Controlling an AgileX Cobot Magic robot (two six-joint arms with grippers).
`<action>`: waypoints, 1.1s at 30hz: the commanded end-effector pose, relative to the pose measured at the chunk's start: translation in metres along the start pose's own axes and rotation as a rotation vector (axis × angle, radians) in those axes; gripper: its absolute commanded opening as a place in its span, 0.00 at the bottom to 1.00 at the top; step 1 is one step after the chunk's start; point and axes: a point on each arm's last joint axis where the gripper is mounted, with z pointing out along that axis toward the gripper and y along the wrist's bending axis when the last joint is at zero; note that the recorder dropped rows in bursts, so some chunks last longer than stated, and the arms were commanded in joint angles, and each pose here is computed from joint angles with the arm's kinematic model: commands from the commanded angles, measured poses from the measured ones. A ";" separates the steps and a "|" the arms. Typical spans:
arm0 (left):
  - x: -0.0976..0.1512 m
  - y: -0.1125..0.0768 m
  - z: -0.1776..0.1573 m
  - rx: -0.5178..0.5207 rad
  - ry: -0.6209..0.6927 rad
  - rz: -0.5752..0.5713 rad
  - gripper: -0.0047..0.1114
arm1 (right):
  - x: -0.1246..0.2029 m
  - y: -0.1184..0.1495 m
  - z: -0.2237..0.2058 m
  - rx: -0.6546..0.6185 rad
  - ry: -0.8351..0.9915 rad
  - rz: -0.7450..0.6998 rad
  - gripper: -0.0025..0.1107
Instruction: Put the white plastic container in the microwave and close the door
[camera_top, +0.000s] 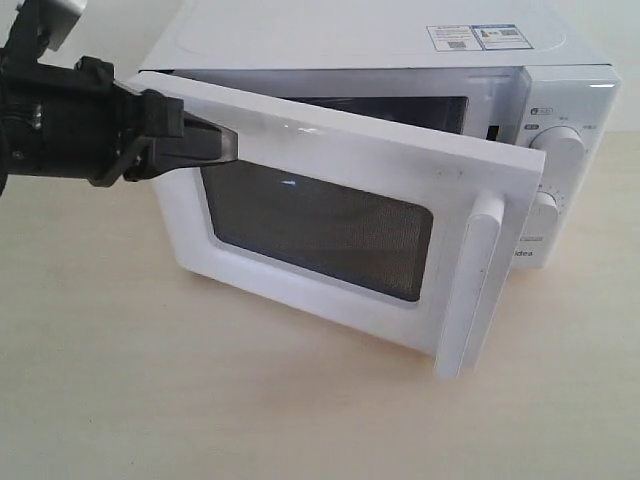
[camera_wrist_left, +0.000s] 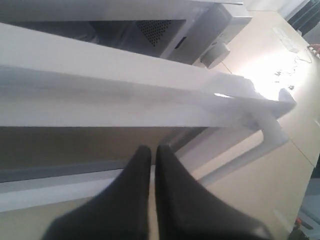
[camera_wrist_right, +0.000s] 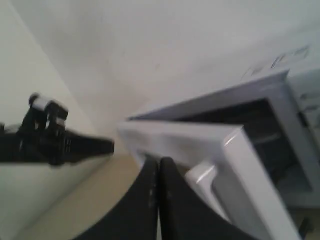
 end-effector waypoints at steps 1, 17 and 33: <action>-0.006 -0.013 -0.016 -0.010 -0.023 0.121 0.08 | 0.009 0.011 0.033 -0.080 0.224 -0.088 0.02; 0.049 -0.060 -0.132 -0.186 -0.418 0.168 0.08 | 0.011 0.010 0.150 0.048 0.332 -0.244 0.02; 0.103 -0.066 -0.180 -0.347 -0.457 0.153 0.08 | 0.027 0.001 0.170 0.250 0.175 -0.260 0.02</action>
